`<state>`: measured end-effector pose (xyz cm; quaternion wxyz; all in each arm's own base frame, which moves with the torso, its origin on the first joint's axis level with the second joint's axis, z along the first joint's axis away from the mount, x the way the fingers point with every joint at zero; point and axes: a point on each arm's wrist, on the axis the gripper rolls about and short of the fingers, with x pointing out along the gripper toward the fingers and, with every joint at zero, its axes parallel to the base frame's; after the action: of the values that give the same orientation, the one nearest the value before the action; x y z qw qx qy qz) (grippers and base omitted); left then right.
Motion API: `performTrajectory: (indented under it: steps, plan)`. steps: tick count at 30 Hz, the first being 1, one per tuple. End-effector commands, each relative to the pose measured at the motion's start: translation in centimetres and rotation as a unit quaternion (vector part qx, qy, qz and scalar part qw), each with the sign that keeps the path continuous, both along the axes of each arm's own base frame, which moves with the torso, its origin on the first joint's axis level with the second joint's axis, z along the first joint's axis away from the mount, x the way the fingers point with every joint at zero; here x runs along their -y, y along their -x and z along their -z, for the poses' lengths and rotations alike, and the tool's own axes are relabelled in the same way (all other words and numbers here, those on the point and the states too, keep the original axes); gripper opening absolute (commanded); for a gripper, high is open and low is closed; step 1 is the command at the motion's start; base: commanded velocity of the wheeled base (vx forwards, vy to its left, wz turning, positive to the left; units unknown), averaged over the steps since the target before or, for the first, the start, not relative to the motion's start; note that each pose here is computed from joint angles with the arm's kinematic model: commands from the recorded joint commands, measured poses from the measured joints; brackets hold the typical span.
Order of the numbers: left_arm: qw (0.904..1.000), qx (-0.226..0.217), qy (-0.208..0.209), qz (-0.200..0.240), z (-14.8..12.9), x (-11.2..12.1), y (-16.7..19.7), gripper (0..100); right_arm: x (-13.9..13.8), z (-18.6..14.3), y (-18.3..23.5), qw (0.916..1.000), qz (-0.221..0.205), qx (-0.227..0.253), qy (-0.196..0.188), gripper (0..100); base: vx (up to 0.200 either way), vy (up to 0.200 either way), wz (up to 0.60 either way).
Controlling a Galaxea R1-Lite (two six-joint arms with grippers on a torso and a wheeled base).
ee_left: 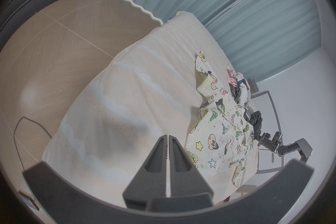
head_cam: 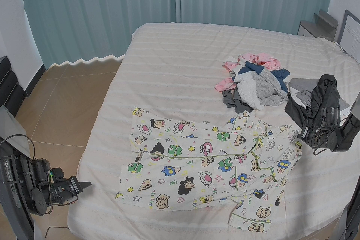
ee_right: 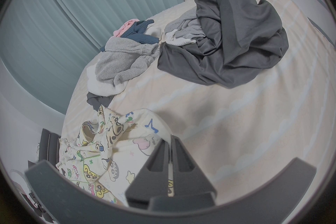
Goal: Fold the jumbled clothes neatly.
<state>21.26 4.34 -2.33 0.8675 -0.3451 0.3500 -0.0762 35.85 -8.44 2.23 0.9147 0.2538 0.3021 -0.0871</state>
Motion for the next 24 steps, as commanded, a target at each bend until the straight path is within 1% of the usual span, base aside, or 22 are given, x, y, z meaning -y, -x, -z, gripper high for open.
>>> performTrajectory:
  steps: [1, 6, 8, 9, 10, 15, 18, 21, 22, 24]
  plan:
    - [1.0000, 0.002, 0.000, 0.000, -0.1, 0.1, 0.3, 0, 0.5, -0.3, -0.1, 1.0000, 0.003, 0.006, 0.005, 0, 0.000, 0.000, 0.00]
    - [1.0000, 0.001, 0.001, 0.001, -0.1, 0.1, 0.3, 0, 1.0, -0.9, -0.6, 0.9997, 0.006, 0.021, 0.011, 0, 0.000, 0.000, 0.00]
    - [1.0000, 0.001, 0.001, 0.001, -0.1, 0.1, 0.3, 0, 1.0, -0.9, -0.6, 0.9997, 0.008, 0.021, 0.010, 0, 0.000, 0.000, 0.00]
    - [1.0000, 0.002, 0.001, 0.001, -0.2, 0.1, 0.3, 0, 0.9, -0.6, -0.4, 0.9999, 0.006, 0.013, 0.009, 0, 0.000, 0.000, 0.00]
    - [1.0000, 0.002, 0.002, 0.000, -0.2, 0.1, 0.3, 0, 0.8, -0.4, -0.4, 0.9999, 0.005, 0.011, 0.007, 100, 0.000, 0.000, 0.00]
    - [1.0000, 0.002, 0.007, -0.001, -0.3, 0.2, 0.3, 0, 0.2, -0.5, 0.3, 1.0000, 0.001, 0.006, -0.001, 100, 0.000, 0.000, 0.00]
    - [0.9998, 0.001, 0.020, -0.002, -0.7, 0.7, 0.1, 0, -0.3, -1.5, 0.9, 0.9999, 0.003, 0.013, -0.008, 100, 0.000, 0.000, 0.00]
    - [0.9989, 0.002, 0.047, -0.004, -1.6, 1.6, 0.0, 0, -0.7, -3.1, 1.7, 0.9985, 0.024, 0.028, -0.040, 100, 0.000, 0.000, 0.00]
    - [0.9987, 0.001, 0.050, -0.004, -1.6, 1.7, 0.0, 0, -0.8, -3.3, 1.8, 0.9983, 0.026, 0.030, -0.043, 100, 0.000, 0.000, 0.00]
    - [0.9971, -0.016, 0.075, 0.003, -1.9, 2.8, 0.0, 0, -1.5, -3.8, 2.9, 0.9976, 0.026, 0.026, -0.059, 100, 0.000, 0.000, 0.00]
